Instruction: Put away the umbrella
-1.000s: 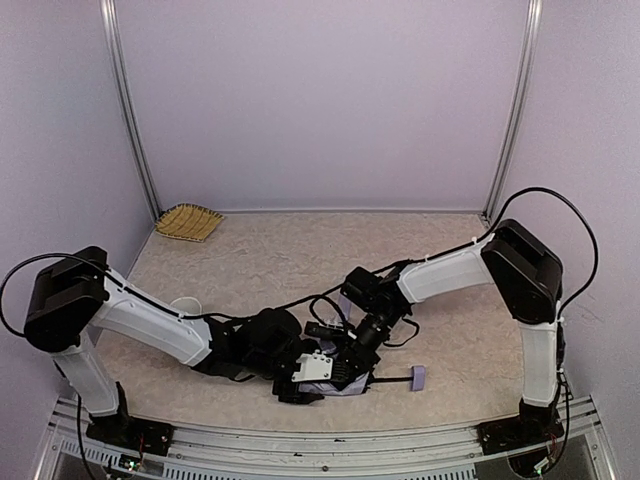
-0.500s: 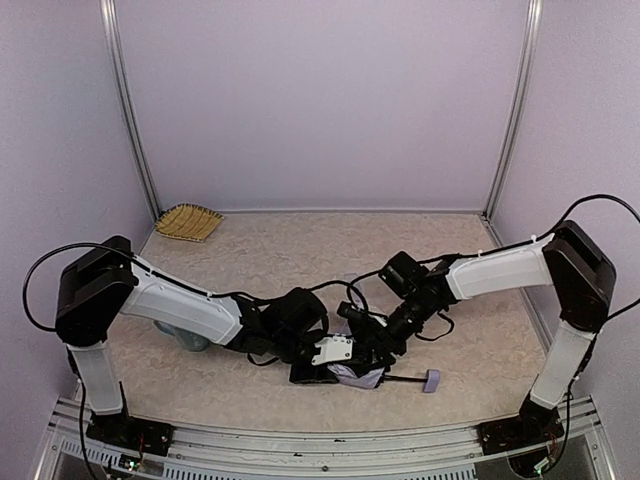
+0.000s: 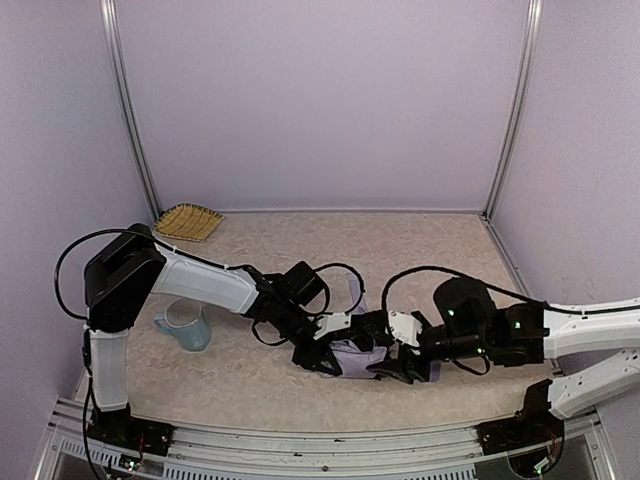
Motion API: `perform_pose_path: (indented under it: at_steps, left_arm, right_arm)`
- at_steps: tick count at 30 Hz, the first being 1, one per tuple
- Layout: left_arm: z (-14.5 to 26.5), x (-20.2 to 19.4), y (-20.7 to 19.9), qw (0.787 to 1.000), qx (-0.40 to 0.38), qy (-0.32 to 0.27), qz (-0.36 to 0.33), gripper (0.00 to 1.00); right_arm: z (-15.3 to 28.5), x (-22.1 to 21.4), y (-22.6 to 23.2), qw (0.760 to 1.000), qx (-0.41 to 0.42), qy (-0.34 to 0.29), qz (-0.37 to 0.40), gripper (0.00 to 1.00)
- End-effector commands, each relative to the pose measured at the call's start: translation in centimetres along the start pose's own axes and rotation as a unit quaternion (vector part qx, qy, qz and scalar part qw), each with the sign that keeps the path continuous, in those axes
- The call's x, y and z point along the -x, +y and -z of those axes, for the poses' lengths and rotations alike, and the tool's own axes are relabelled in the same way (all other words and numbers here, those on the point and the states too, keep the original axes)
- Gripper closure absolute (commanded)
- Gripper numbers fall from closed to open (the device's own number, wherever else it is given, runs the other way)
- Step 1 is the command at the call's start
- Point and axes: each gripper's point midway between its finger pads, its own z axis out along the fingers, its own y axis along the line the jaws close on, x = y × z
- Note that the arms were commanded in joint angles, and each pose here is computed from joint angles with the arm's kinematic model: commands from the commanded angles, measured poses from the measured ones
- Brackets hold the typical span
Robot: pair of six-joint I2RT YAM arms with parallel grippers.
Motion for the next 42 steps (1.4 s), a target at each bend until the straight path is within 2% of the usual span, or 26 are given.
perform_pose_path:
  at_steps: [1,9,13,22,27,29,31,32,33,34,37,40,42]
  left_arm:
    - [-2.1,-10.2,-2.9,0.977,-0.066,0.146,0.14,0.66]
    - [-2.1,-10.3,-3.0,0.973,-0.089,0.145,0.155,0.66]
    - [-2.3,-10.7,-3.3,0.969,-0.102,0.152,0.165,0.68]
    - [-2.1,-10.1,-4.5,0.969,-0.135,0.138,0.152,0.68]
    - [-1.4,-8.6,-4.5,0.974,-0.148,0.099,0.138,0.59]
    - [-0.9,-7.8,-3.8,0.98,-0.129,0.083,0.13,0.47]
    - [0.1,-6.3,-2.3,0.987,-0.088,0.053,0.123,0.36]
    - [0.9,-5.4,-1.5,0.99,-0.067,0.029,0.119,0.25]
    - [2.2,-4.3,-0.4,0.991,-0.045,-0.001,0.123,0.05]
    - [4.0,-2.1,0.5,0.993,-0.021,-0.051,0.102,0.02]
    - [8.7,1.3,1.8,0.984,0.031,-0.157,0.075,0.01]
    - [13.6,3.1,2.2,0.962,0.102,-0.249,0.046,0.01]
    - [15.9,2.8,1.1,0.946,0.153,-0.287,0.012,0.01]
  right_arm:
    - [-1.5,0.5,-0.2,0.988,-0.094,-0.018,0.119,0.37]
    - [-6.8,-3.2,0.0,0.966,-0.112,0.095,0.214,0.33]
    - [-8.1,-4.0,-0.4,0.954,-0.119,0.108,0.251,0.3]
    - [-10.3,-11.9,-1.4,0.934,-0.086,0.251,0.237,0.32]
    - [-10.2,-15.7,-0.1,0.923,-0.024,0.324,0.207,0.35]
    - [-10.1,-16.9,0.4,0.916,-0.002,0.353,0.191,0.48]
    - [-10.0,-17.2,0.9,0.913,0.013,0.364,0.181,0.65]
    - [-10.1,-17.1,1.1,0.916,0.02,0.361,0.177,0.7]
    - [-10.1,-16.9,1.4,0.918,0.027,0.355,0.172,0.73]
    - [-10.0,-16.6,1.6,0.922,0.033,0.349,0.167,0.76]
    - [-9.9,-16.3,2.3,0.926,0.057,0.343,0.146,0.82]
    - [-9.6,-16.1,3.0,0.93,0.083,0.337,0.118,0.85]
    - [-9.3,-15.7,3.6,0.933,0.108,0.33,0.094,0.85]
